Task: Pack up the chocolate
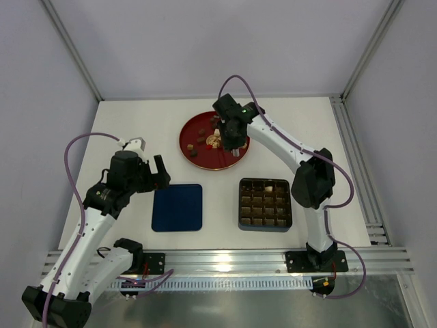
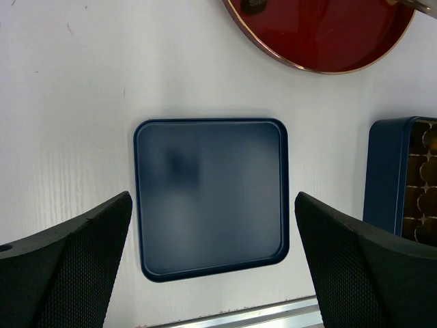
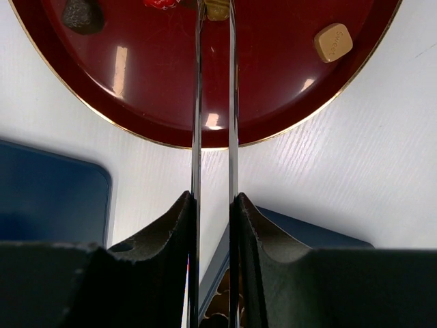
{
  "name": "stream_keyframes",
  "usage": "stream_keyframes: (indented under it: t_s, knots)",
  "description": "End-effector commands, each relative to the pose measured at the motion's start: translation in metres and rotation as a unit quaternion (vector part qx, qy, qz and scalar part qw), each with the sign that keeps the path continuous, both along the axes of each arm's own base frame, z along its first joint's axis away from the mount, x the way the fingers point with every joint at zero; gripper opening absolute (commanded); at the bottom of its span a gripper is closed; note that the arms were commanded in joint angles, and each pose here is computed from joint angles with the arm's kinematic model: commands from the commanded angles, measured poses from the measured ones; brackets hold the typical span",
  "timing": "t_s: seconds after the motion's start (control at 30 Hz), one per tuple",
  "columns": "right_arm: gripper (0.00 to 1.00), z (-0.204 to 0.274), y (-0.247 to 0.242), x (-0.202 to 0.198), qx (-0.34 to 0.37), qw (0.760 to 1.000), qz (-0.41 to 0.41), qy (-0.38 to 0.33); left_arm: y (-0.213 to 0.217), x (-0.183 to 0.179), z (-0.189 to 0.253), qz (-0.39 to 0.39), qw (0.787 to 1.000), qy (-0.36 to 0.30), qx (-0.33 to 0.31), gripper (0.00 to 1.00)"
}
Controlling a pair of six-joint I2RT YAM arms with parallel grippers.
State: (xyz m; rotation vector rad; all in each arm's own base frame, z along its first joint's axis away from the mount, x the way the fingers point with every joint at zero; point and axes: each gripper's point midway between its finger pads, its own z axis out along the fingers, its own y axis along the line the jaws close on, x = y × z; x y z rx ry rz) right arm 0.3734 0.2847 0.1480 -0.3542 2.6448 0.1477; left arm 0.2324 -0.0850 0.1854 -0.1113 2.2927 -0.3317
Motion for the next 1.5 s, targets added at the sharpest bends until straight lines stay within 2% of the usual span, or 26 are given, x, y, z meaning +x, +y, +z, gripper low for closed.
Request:
stream_keyframes:
  t_s: [0.0, 0.63, 1.13, 1.47]
  knots:
    - [0.29, 0.035, -0.008, -0.001, 0.013, 0.999, -0.001, -0.04, -0.002, 0.004, 0.003, -0.007, 1.0, -0.01, 0.003, 1.0]
    - [0.29, 0.063, -0.036, -0.032, 0.019, 0.998, -0.01, -0.055, -0.001, 0.003, 0.002, -0.007, 1.0, -0.008, 0.003, 1.0]
    - [0.29, 0.095, -0.105, -0.112, 0.035, 0.995, -0.056, -0.07, -0.004, 0.002, 0.003, -0.014, 1.0, -0.01, -0.002, 0.99]
    - [0.29, 0.088, -0.162, -0.176, 0.019, 0.993, -0.099, -0.054, -0.006, 0.001, 0.003, -0.018, 1.0, -0.009, -0.003, 1.0]
